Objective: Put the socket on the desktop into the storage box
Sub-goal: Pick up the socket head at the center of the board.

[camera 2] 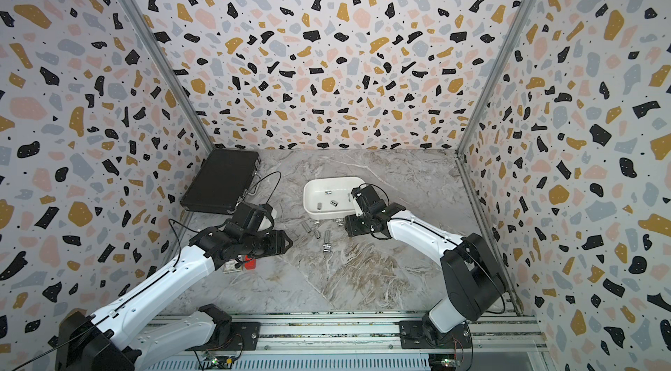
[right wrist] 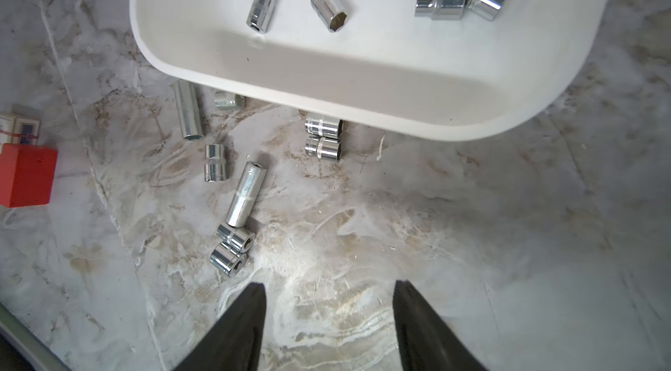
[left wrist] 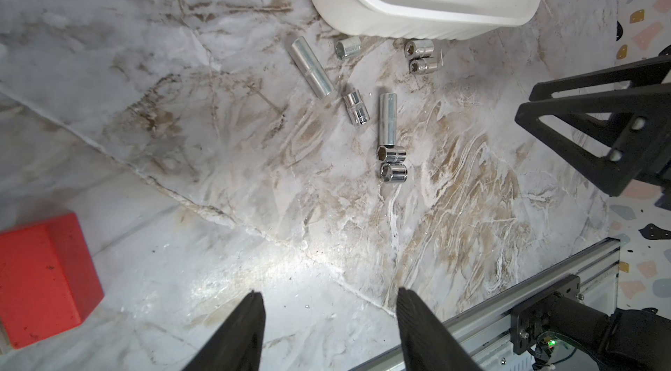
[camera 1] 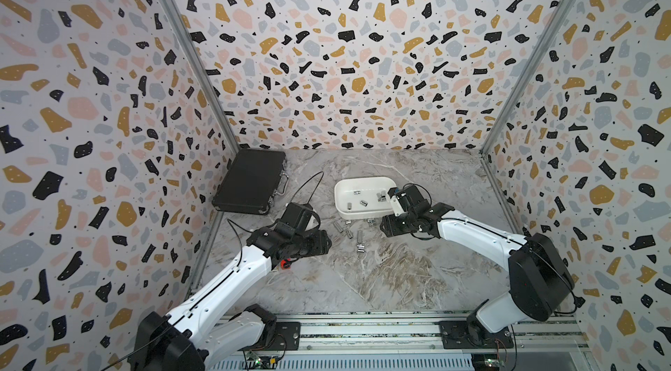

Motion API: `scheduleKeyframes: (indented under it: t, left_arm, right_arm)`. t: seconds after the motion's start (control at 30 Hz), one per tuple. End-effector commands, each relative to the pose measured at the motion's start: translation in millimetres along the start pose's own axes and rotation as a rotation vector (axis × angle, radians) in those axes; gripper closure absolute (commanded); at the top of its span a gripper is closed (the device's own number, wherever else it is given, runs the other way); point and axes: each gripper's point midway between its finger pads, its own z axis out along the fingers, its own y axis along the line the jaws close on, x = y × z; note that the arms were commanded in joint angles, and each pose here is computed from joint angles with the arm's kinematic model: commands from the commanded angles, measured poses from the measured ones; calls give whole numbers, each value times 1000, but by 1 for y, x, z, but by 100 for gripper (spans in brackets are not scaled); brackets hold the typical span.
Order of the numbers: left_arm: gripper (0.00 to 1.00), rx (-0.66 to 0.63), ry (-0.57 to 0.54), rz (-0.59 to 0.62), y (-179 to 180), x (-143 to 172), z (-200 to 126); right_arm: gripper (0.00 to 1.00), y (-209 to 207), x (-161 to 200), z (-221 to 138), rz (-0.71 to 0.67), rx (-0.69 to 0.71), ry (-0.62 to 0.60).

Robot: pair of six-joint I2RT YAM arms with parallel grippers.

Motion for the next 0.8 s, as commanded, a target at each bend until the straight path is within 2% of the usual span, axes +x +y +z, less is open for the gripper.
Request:
scheduleKeyframes:
  t: [0.0,0.27,0.77]
  left_arm:
    - [38,56,-24,-22,-6,-1,0]
    - [38,135,-19,-64,-11,8,8]
    - [38,142,-8,-82,-9,13,12]
  right_arm:
    - [39,6,-16,1,-27,1,-48]
    - [39,7,-20,17,-40,15,-44]
    - [40,7,-31,49,-63,56,-19]
